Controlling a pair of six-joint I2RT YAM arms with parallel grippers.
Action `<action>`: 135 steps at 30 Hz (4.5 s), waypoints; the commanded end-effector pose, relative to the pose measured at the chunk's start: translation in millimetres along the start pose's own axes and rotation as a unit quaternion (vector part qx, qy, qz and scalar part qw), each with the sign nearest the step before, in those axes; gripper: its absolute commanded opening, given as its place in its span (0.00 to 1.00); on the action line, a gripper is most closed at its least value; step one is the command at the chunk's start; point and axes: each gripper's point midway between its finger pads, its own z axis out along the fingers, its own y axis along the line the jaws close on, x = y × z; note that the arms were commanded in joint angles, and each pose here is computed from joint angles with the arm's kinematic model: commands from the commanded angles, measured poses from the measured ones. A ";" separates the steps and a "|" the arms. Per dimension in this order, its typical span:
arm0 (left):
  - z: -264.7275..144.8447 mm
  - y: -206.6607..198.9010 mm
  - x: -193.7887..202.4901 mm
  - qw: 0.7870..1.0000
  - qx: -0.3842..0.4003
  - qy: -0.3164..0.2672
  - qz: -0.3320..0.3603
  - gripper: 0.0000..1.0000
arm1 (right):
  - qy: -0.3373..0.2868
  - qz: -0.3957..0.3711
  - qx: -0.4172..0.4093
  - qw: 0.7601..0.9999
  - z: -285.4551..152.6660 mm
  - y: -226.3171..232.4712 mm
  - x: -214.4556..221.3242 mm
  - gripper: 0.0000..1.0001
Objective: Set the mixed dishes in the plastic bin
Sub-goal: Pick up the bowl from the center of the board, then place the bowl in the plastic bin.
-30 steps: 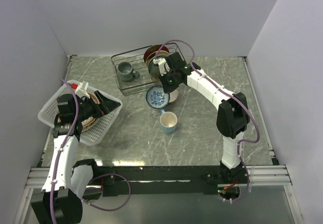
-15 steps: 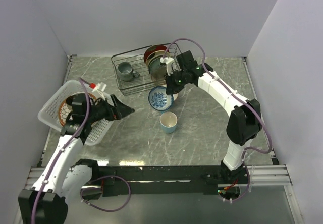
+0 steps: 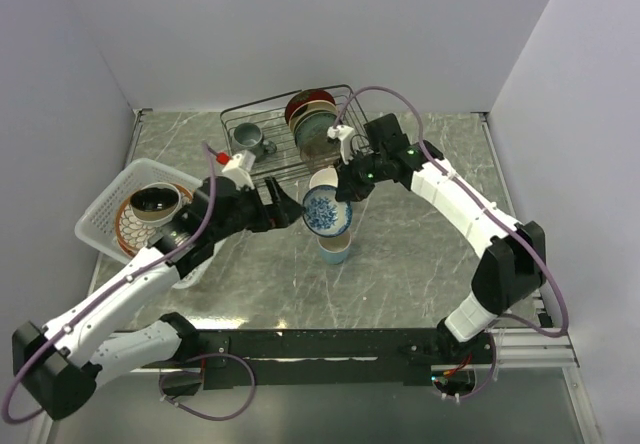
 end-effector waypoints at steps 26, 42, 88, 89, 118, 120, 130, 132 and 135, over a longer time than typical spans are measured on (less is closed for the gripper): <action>66.5 -41.7 11.5 0.976 -0.212 -0.048 0.019 0.86 | -0.138 -0.032 -0.001 0.990 -64.8 17.1 -24.0 0.00; 59.9 -36.1 19.2 0.971 -0.232 -0.026 0.042 0.01 | -0.161 -0.044 0.021 0.986 -78.5 15.9 -21.7 0.43; -125.9 177.7 -167.5 0.911 -0.304 -0.248 -0.129 0.01 | -0.355 -0.032 0.155 0.921 -163.7 -24.2 43.0 1.00; -130.6 183.5 -170.5 0.907 -0.308 -0.254 -0.134 0.01 | -0.355 -0.032 0.156 0.921 -164.0 -24.4 43.2 1.00; -154.8 306.9 -149.5 0.827 -0.418 -0.253 -0.280 0.08 | -0.356 -0.031 0.154 0.921 -166.1 -22.7 42.8 1.00; -154.8 311.2 -145.8 0.823 -0.426 -0.244 -0.285 0.13 | -0.357 -0.033 0.156 0.920 -167.1 -22.7 42.3 1.00; -158.3 317.0 -138.0 0.818 -0.442 -0.234 -0.286 0.43 | -0.355 -0.031 0.160 0.920 -166.8 -24.8 43.3 1.00; -158.7 316.7 -137.9 0.817 -0.441 -0.234 -0.287 0.43 | -0.355 -0.032 0.161 0.920 -166.9 -25.1 43.3 1.00; -158.8 314.5 -140.0 0.818 -0.438 -0.236 -0.287 0.50 | -0.356 -0.033 0.162 0.920 -167.9 -24.7 42.9 1.00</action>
